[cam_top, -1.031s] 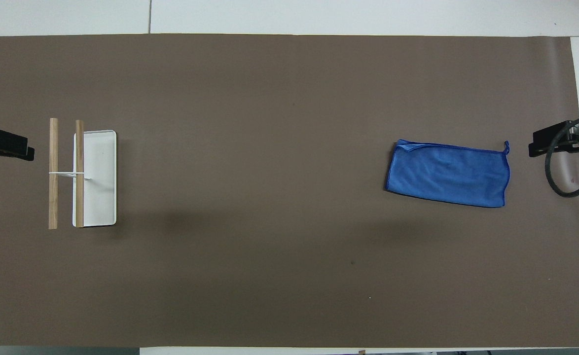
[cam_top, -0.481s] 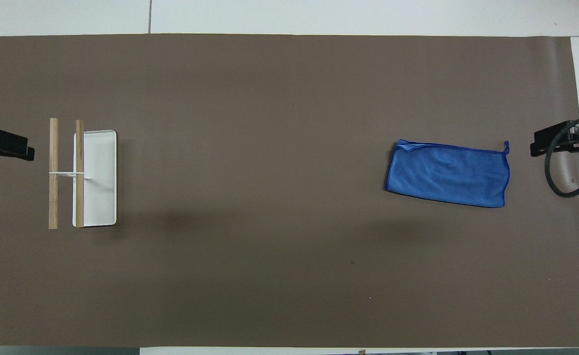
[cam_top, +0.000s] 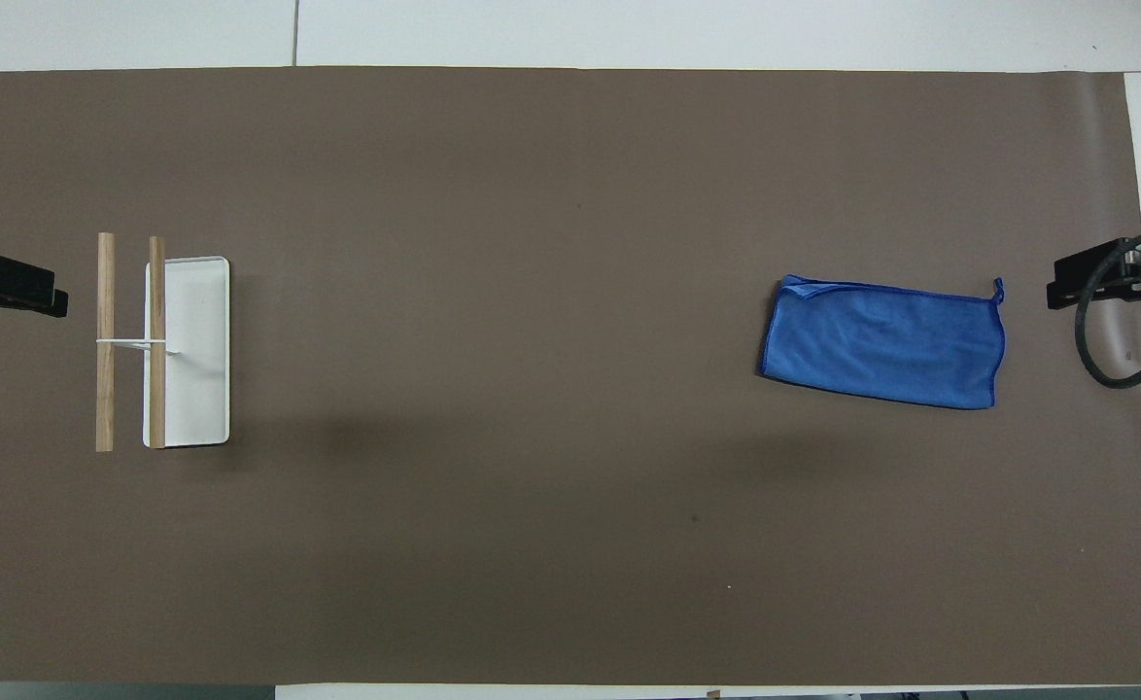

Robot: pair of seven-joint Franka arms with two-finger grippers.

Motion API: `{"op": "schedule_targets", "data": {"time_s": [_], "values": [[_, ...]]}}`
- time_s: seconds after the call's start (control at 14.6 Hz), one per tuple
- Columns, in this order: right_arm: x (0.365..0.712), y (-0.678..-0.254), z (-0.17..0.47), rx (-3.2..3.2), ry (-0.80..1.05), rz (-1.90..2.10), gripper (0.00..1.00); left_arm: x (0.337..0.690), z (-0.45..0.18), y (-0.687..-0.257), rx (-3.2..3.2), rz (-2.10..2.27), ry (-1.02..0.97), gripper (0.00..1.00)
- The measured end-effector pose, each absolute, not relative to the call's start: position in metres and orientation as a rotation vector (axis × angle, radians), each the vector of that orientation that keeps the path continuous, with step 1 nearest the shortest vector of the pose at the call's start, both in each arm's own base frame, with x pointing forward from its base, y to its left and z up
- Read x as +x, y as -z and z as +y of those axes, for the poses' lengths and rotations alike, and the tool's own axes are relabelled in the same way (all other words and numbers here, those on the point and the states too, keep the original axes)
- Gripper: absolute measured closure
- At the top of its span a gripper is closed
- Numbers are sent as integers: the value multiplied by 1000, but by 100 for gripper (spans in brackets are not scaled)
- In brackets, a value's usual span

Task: Right arm passes towel to left arm to hang

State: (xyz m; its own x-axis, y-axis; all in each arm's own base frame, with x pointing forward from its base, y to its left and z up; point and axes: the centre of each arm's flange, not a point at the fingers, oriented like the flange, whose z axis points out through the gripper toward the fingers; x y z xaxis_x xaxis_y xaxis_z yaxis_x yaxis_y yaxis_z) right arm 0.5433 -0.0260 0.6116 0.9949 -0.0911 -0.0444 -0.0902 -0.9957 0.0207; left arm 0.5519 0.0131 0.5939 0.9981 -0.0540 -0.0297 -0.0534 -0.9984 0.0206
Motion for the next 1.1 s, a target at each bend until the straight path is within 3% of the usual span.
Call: {"op": "schedule_targets", "data": {"time_s": [1.1], "values": [[543,-608,-29,3117,76,-150,0,552,13,-594,3120,-84,47,0]]}}
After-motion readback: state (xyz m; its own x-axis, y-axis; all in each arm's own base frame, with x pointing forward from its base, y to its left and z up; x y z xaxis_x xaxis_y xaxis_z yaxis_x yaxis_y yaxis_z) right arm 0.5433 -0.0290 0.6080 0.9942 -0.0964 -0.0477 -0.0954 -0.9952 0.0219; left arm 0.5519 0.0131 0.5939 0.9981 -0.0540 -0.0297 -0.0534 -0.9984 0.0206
